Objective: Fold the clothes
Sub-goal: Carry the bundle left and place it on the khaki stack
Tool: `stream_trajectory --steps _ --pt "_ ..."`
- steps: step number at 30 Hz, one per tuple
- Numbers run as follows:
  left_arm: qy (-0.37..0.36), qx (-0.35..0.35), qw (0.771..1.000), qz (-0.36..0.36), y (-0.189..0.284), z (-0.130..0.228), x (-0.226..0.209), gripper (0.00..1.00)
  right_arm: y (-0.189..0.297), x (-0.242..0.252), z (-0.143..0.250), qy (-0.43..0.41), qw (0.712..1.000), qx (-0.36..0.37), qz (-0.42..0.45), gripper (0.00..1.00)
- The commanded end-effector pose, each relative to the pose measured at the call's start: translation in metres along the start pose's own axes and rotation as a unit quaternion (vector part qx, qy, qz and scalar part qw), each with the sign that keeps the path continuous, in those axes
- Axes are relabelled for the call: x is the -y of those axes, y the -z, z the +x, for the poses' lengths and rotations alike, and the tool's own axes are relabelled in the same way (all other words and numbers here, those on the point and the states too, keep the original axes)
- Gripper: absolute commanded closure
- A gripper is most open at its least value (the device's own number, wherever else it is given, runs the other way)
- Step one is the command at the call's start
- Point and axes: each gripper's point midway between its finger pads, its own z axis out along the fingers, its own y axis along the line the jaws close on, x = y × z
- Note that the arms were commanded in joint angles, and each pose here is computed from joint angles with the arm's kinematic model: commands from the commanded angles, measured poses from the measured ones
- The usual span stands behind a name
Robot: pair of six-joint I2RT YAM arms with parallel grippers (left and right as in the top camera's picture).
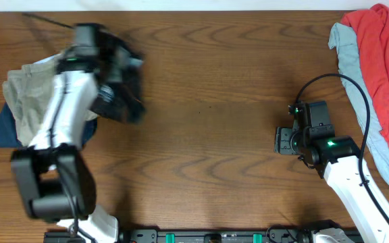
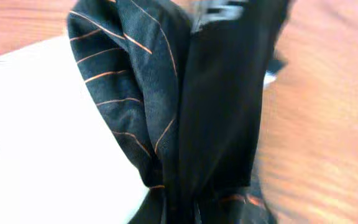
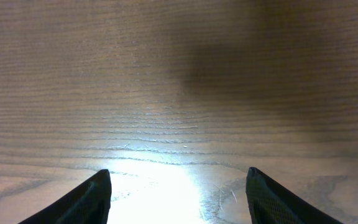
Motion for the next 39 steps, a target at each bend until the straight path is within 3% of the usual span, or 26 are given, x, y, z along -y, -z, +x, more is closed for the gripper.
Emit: stream_trajectory --steps 1,7,12,13,16,17,21,23,27,29,35,39 --pt "0.075 0.027 0.994 -0.069 0.007 -0.014 -0.070 0.94 0.005 0.004 -0.009 -0.003 1.000 0.014 0.006 0.32" --pt "0.185 0.023 0.976 -0.111 0.002 0.004 -0.155 0.94 0.005 0.003 -0.012 -0.003 1.000 0.020 0.005 0.32" --pt "0.247 0.010 0.965 -0.088 -0.007 0.024 -0.183 0.94 0.005 0.003 -0.012 -0.003 1.000 0.021 0.004 0.32" --pt "0.259 0.005 0.962 -0.083 -0.009 0.029 -0.186 0.88 0.005 0.003 -0.012 -0.003 1.000 0.021 0.004 0.33" --pt "0.291 -0.007 0.953 -0.088 -0.010 0.041 -0.196 0.09 0.005 0.003 -0.012 -0.003 1.000 0.021 0.004 0.32" --pt "0.301 -0.008 0.949 -0.090 -0.010 0.042 -0.198 0.01 0.005 0.003 -0.012 -0.003 1.000 0.021 0.004 0.31" --pt "0.324 -0.008 0.942 -0.082 -0.008 0.043 -0.195 0.02 0.005 0.002 -0.015 -0.003 1.000 0.026 0.003 0.24" --pt "0.322 -0.004 0.945 -0.052 -0.007 0.036 -0.183 0.02 0.006 0.001 -0.018 -0.004 0.999 0.034 0.001 0.15" --pt "0.302 0.024 0.953 -0.015 0.006 0.014 -0.159 0.02 0.007 -0.005 -0.029 -0.004 0.998 0.055 -0.015 0.02" --pt "0.271 0.043 0.961 -0.003 0.017 -0.002 -0.141 0.02 0.008 -0.016 -0.034 -0.003 0.997 0.062 -0.044 0.01" --pt "0.146 0.062 0.985 0.065 0.042 -0.029 -0.040 0.02 0.016 -0.043 -0.054 0.005 0.988 0.100 -0.118 0.01" --pt "0.080 -0.002 0.990 0.112 0.047 -0.001 0.038 0.02 0.020 -0.039 -0.072 0.003 0.985 0.139 -0.106 0.01"
